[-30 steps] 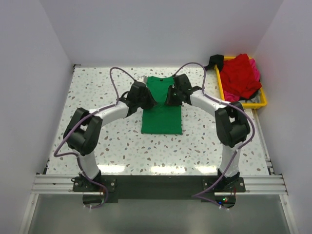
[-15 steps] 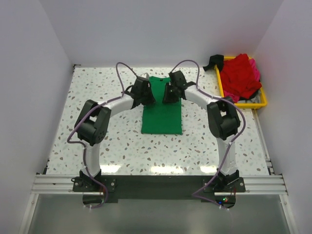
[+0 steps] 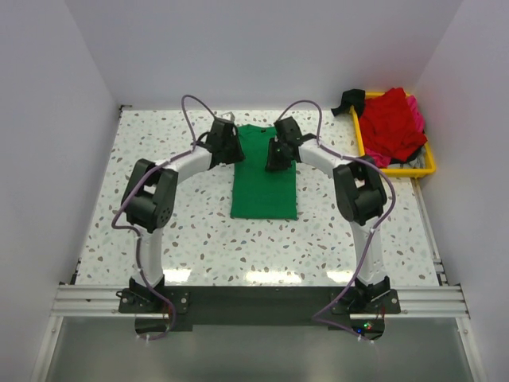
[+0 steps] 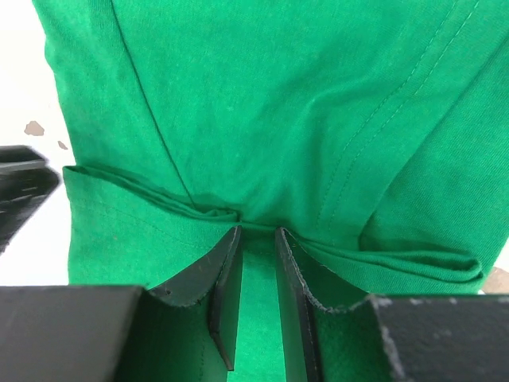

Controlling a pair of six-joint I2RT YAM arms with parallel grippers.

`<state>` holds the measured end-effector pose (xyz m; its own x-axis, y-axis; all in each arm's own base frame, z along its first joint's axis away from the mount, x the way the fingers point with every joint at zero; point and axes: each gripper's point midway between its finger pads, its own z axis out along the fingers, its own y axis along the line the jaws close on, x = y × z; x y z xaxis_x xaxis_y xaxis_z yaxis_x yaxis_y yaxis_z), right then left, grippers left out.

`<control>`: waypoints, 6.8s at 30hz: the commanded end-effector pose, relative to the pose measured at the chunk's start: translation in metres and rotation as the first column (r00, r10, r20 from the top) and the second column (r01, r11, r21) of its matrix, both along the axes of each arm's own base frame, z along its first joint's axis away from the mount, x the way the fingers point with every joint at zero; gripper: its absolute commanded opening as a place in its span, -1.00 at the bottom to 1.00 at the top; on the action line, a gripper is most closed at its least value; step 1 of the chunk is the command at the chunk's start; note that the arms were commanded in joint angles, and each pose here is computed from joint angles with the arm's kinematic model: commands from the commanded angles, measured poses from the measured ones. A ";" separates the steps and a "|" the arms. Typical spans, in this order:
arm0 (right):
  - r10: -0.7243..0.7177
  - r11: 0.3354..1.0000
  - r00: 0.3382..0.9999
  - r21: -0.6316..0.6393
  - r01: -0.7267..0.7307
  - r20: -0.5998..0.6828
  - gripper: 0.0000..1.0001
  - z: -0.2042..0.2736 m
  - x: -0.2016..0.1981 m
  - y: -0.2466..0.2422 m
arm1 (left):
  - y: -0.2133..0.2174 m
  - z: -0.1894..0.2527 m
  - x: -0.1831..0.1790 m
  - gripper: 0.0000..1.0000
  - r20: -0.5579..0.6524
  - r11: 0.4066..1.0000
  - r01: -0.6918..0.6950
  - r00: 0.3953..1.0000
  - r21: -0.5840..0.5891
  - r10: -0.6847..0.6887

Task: Fold and stack the t-shirts
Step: Fold the tshirt

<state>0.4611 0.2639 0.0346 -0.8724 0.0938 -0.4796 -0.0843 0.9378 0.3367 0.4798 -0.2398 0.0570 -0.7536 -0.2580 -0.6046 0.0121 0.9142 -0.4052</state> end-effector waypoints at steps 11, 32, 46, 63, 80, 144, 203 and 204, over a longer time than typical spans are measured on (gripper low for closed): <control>-0.011 1.000 0.998 -0.002 0.011 0.056 -0.43 0.028 0.016 -0.008 | -0.047 0.069 -0.012 -0.50 0.161 0.973 0.150 0.979 -0.174 -0.122; -0.063 0.996 0.991 0.075 0.054 0.122 -0.36 0.069 0.017 -0.029 | -0.068 -0.025 -0.019 -0.56 0.001 0.972 0.136 0.990 -0.189 -0.139; -0.064 0.996 0.997 -0.061 0.062 -0.034 -0.39 -0.022 -0.004 -0.042 | -0.049 -0.042 -0.028 -0.59 -0.037 0.989 0.061 0.997 -0.137 -0.067; -0.022 0.995 0.997 -0.103 0.015 -0.073 -0.39 -0.037 -0.046 -0.037 | -0.016 -0.061 -0.077 -0.62 -0.085 0.994 -0.008 0.996 -0.109 -0.001; 0.029 0.999 0.995 0.015 -0.028 -0.092 -0.37 -0.030 -0.107 -0.024 | 0.029 -0.049 -0.134 -0.59 -0.055 0.998 -0.033 0.998 -0.055 0.030; 0.147 0.964 0.976 0.245 -0.105 -0.160 -0.18 0.017 -0.268 -0.040 | 0.064 -0.001 -0.259 -0.04 -0.073 0.965 0.058 0.994 -0.256 -0.080; -0.034 0.949 0.990 0.307 0.075 -0.138 -0.30 -0.012 -0.267 -0.046 | 0.051 -0.042 -0.299 -0.51 -0.176 0.966 0.035 0.981 -0.257 -0.083; -0.034 0.948 0.990 0.310 0.076 -0.136 -0.31 -0.012 -0.267 -0.045 | 0.051 -0.042 -0.299 -0.51 -0.178 0.965 0.035 0.981 -0.259 -0.083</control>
<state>0.1833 0.2164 0.0213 -0.9339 0.2391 -0.2657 0.0299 0.7930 0.6085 0.1811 -0.1867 0.0161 -0.8657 -0.3315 -0.3751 -0.0361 0.7888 -0.6136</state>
